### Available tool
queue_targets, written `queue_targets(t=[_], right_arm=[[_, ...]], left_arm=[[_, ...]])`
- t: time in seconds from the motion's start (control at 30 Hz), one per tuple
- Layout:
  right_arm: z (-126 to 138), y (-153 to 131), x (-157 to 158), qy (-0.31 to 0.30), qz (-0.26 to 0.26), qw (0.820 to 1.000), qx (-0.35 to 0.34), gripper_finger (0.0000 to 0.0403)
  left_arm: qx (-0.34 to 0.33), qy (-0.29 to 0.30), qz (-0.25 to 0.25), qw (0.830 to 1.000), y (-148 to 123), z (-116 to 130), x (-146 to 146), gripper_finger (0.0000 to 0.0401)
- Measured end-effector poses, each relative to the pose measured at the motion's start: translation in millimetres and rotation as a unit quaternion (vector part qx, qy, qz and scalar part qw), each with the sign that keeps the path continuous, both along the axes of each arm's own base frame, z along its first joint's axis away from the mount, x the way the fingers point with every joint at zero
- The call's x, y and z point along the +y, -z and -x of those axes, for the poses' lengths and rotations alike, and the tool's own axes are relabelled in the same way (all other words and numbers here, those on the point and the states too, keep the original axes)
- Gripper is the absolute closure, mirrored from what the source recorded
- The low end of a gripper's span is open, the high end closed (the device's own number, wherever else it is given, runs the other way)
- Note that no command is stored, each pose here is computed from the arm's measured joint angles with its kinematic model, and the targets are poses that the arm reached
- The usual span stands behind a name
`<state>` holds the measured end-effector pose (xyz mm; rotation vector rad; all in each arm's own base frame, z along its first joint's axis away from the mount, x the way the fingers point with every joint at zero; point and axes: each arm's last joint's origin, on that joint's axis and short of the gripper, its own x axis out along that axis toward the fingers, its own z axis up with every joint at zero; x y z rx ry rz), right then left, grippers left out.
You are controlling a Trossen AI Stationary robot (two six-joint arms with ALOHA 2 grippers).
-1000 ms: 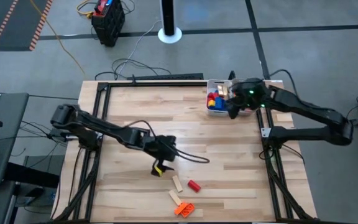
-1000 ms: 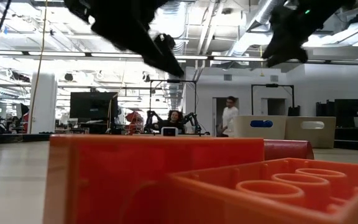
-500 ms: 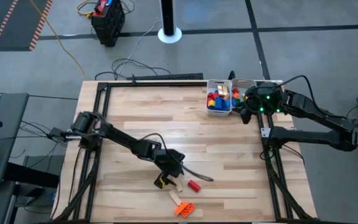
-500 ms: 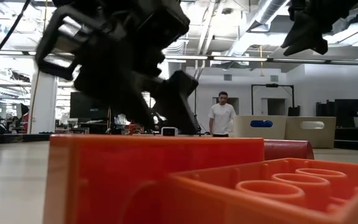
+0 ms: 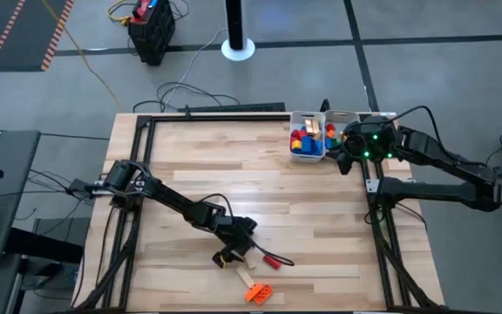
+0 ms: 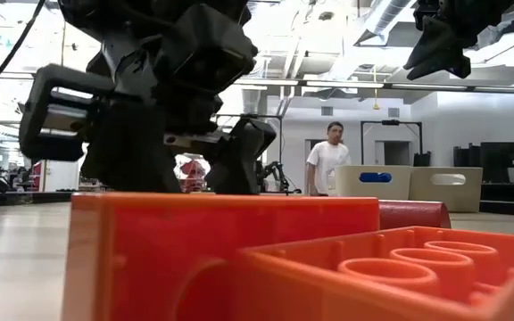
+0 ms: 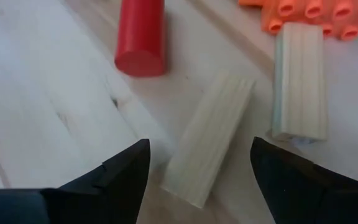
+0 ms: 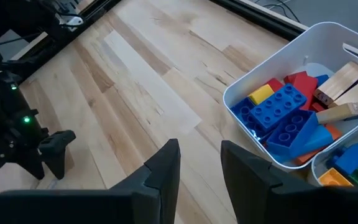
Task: Sort blocks by size
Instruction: Put the large beige wooden block into the white bin
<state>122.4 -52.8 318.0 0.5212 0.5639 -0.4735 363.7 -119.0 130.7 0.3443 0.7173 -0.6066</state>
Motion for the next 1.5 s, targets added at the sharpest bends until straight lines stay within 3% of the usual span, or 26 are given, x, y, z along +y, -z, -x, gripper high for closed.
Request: queue_targets(t=[0.2, 0.57, 0.83, 1.13, 1.3, 1.5], right_arm=[[0, 0, 0, 0.0, 0.0, 1.0, 0.0, 0.0259], [0, -1, 0, 0.0, 0.002, 1.0, -0.003, 0.0259], [0, 0, 0, 0.0, 0.0, 1.0, 0.002, 0.0259], [-9, 20, -4, 0.009, -0.061, 0.993, 0.099, 0.0257], [-20, 18, -6, -0.011, -0.081, 0.995, 0.059, 0.0246], [-36, 12, -12, -0.004, -0.086, 0.996, -0.007, 0.0214]], left_arm=[[-0.011, 0.006, -0.033, 0.999, 2, 1, 2, 0.0167], [-0.007, 0.013, -0.048, 0.999, 3, 2, 3, 0.0298], [0.017, -0.058, -0.028, 0.998, -3, 0, 22, 0.0298], [-0.023, -0.133, -0.054, 0.989, -36, -1, 64, 0.0298], [-0.063, -0.194, -0.091, 0.975, -59, 1, 92, 0.0298], [-0.11, -0.281, -0.129, 0.945, -86, 6, 120, 0.0299]])
